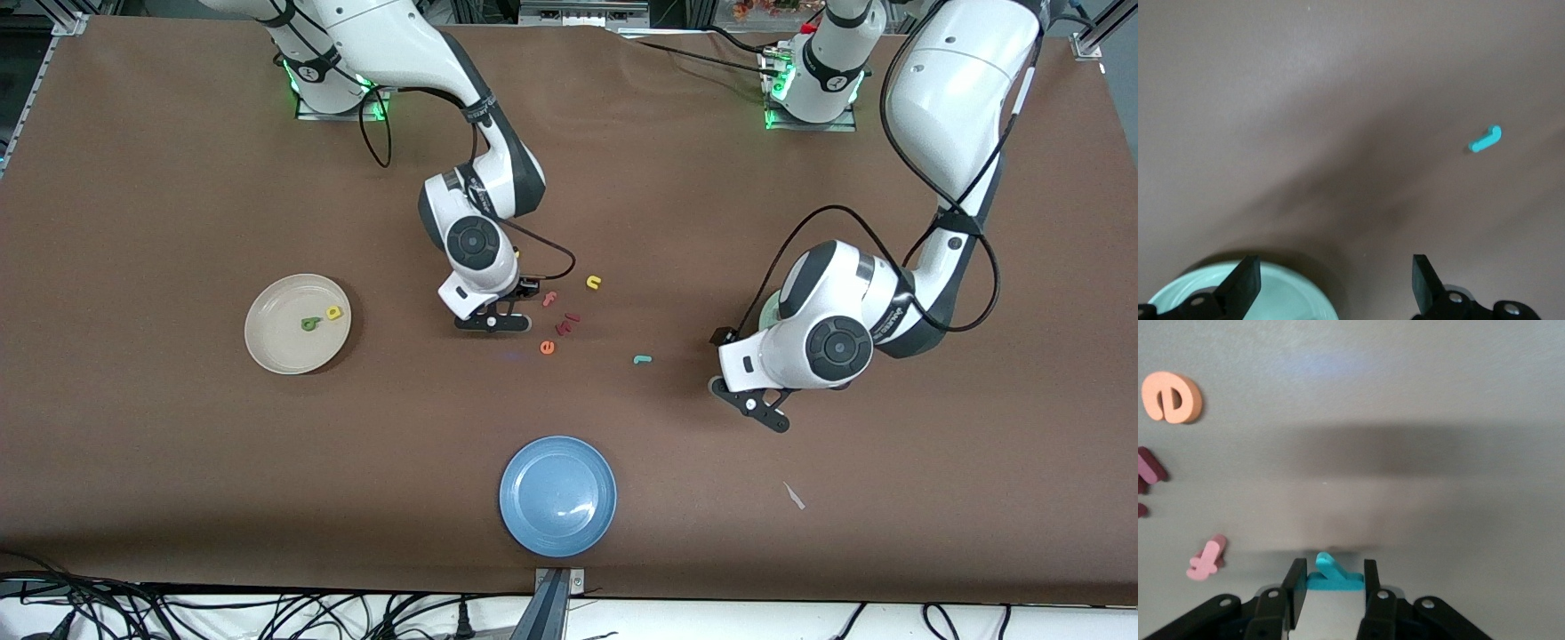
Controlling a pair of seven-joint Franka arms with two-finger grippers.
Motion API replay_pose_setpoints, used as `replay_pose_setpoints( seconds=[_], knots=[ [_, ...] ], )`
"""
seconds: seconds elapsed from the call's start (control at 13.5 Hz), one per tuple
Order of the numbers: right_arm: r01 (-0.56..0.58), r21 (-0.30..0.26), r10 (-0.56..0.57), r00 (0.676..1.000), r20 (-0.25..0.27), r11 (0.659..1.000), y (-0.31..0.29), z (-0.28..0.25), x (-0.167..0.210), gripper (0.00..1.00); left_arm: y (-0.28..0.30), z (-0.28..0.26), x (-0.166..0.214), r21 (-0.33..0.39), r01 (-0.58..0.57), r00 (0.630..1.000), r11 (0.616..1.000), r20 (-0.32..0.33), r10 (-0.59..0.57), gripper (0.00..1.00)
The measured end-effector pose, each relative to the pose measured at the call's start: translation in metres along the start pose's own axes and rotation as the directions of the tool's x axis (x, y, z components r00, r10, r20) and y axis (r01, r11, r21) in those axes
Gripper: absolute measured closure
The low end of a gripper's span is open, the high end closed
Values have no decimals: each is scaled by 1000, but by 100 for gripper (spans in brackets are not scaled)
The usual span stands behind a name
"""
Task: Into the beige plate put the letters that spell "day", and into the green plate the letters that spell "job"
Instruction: 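Drop the cyan y on the white plate while the left gripper reaches the cyan j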
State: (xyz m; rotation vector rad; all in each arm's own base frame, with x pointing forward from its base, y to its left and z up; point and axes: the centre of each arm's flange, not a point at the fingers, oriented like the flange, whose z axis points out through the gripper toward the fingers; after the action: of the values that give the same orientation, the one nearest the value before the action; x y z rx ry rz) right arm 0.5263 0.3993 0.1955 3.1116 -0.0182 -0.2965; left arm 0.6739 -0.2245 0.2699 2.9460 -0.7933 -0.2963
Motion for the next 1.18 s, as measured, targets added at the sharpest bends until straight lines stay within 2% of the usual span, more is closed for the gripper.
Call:
replay_pose_setpoints(
  seconds=[0.07, 0.3, 0.44, 0.52, 0.81, 1.11, 1.18],
  knots=[
    [12, -1, -12, 1000, 18, 1000, 10, -15, 9, 62, 4, 2, 6, -3, 15, 1000, 1000, -5, -15, 0],
    [33, -10, -32, 999, 25, 999, 64, -60, 36, 62, 29, 9, 16, -3, 89, 996, 996, -3, -89, 0],
    [78, -19, -78, 997, 26, 997, 111, -80, 49, 62, 43, 13, 20, -2, 136, 991, 991, 0, -136, 0],
    [125, -27, -124, 992, 33, 992, 155, -88, 57, 62, 49, 13, 22, -2, 170, 985, 985, -4, -170, 0],
    [215, -36, -212, 975, 68, 976, 252, -90, 62, 62, 81, 15, 38, -11, 226, 973, 974, -47, -226, 0],
    [195, -17, -192, 975, 116, 981, 339, -69, 67, 62, 126, 42, 49, -20, 282, 958, 959, -56, -283, 0],
    [178, -15, -175, 977, 123, 984, 355, -65, 69, 55, 134, 47, 50, -21, 311, 948, 950, -55, -312, 0]
  ],
)
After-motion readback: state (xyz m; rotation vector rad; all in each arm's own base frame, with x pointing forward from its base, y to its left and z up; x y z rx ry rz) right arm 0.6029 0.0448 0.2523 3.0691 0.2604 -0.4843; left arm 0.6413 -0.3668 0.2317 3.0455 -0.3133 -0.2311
